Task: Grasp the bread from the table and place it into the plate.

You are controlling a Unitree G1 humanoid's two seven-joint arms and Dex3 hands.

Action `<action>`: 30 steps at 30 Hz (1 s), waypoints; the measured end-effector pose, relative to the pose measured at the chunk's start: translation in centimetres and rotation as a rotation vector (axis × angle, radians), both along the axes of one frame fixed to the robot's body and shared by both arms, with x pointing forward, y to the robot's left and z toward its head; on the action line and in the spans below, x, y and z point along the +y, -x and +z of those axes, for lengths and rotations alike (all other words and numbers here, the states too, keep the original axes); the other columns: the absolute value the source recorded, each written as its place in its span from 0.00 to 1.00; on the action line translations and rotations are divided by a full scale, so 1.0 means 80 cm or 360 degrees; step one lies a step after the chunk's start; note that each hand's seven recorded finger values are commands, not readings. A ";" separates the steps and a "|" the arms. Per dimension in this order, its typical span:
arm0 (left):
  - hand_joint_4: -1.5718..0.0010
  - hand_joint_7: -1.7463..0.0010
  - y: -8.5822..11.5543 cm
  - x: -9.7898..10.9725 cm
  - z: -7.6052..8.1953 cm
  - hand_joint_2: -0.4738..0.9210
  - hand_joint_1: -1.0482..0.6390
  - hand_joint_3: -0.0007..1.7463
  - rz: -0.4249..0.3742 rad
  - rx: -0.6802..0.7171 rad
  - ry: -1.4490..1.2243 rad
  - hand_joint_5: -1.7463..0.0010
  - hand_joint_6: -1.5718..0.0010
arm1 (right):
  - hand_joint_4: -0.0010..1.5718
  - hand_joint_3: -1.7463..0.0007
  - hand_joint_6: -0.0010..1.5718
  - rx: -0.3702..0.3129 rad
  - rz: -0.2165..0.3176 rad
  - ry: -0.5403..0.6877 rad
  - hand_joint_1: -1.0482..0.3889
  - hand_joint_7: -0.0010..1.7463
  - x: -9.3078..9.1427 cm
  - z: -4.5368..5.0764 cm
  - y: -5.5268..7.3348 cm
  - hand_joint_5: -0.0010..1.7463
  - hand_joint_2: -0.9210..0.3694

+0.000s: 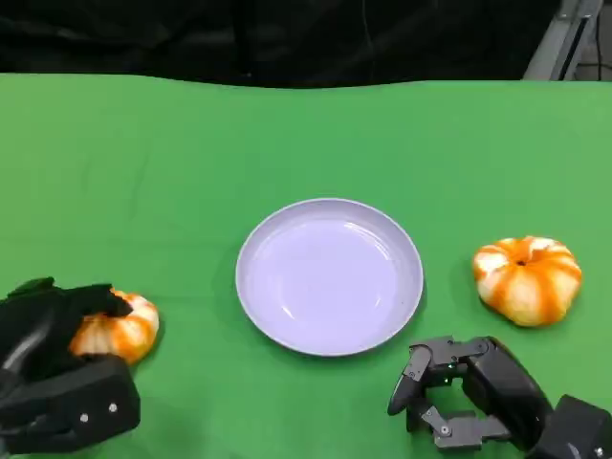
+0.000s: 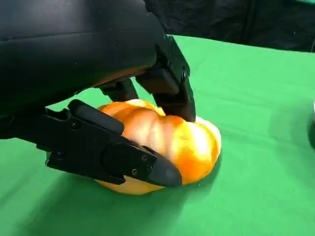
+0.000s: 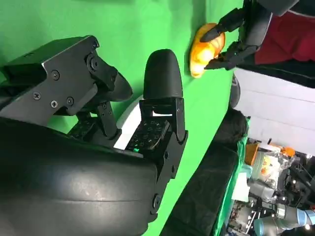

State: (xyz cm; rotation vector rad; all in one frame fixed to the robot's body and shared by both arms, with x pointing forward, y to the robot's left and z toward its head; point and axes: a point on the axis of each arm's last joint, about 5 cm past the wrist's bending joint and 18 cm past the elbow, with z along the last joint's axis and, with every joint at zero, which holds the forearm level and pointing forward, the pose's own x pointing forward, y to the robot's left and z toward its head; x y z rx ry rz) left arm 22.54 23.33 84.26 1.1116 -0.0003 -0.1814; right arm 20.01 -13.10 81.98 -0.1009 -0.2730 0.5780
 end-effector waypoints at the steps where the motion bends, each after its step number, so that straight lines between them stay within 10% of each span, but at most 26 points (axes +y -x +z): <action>1: 0.70 0.01 0.000 0.000 0.000 0.99 0.52 0.00 0.0011 -0.0001 0.0014 0.00 0.77 | 0.63 0.38 0.62 0.0000 0.0000 0.0000 0.82 0.60 0.000 0.000 0.000 0.79 0.28; 30: 0.67 0.06 0.009 -0.005 0.008 0.97 0.54 0.00 0.0021 -0.0109 0.0226 0.00 0.73 | 0.64 0.37 0.62 0.0000 -0.0001 -0.0006 0.83 0.60 0.001 0.000 0.000 0.79 0.29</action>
